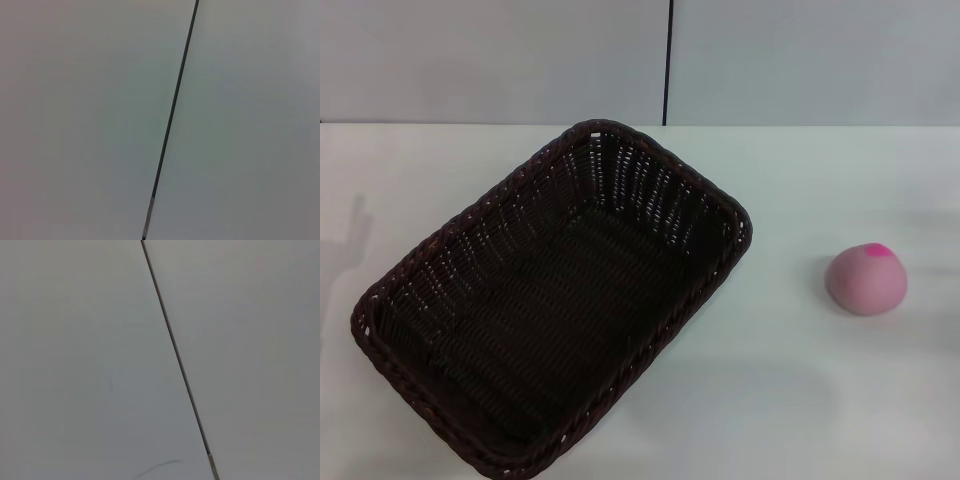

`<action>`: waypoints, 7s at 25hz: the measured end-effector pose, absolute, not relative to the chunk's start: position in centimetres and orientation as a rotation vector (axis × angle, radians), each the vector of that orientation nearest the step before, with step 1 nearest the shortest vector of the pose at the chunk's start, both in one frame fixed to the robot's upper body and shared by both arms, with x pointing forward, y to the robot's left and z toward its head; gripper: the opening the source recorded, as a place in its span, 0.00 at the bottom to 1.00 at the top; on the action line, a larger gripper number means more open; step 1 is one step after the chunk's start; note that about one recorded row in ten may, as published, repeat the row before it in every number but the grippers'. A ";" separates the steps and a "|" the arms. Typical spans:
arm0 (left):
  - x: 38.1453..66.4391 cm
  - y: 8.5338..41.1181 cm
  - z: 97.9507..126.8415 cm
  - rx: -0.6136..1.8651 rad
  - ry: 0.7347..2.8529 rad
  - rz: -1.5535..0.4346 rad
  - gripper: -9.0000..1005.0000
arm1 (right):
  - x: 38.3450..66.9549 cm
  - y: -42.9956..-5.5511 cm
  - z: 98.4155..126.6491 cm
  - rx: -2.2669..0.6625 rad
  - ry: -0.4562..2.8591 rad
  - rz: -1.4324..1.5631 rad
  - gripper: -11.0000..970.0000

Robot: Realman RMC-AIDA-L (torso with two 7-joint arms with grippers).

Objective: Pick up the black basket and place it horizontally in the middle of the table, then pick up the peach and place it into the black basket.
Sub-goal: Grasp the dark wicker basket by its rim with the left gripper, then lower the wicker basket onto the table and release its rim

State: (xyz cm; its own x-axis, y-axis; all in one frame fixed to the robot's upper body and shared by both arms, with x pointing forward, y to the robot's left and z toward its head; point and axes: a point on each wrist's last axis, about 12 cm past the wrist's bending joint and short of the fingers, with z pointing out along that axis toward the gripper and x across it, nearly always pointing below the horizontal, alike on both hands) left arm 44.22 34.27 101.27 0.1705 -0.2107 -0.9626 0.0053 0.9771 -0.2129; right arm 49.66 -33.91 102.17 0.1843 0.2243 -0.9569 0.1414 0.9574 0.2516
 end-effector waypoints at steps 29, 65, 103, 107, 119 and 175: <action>46.2 35.7 103.8 -0.187 1.292 -0.405 0.73 | 50.3 -33.0 102.6 0.295 1.372 0.095 0.60; 56.9 31.7 116.2 0.838 2.278 -0.742 0.74 | 50.0 -33.2 101.9 0.306 1.416 0.089 0.61; 57.1 29.5 114.8 0.966 2.344 -0.691 0.20 | 50.2 -33.4 101.8 0.324 1.433 0.078 0.62; 57.3 28.9 116.6 1.012 2.204 -0.763 0.20 | 50.2 -33.5 101.8 0.323 1.435 0.077 0.62; 58.0 27.8 120.9 1.164 1.961 -0.886 0.20 | 50.2 -33.5 101.7 0.324 1.436 0.077 0.62; 62.0 20.8 118.8 1.547 1.826 -0.618 0.64 | 50.9 -32.7 101.2 0.323 1.502 0.100 0.63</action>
State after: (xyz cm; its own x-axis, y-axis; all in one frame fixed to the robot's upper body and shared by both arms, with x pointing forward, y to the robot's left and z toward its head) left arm 62.00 20.84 118.76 -0.0849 0.6696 -0.7379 0.9800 0.1897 0.0593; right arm 50.92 -32.68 101.16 0.0737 0.2635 -0.9619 0.1336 0.9532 0.2713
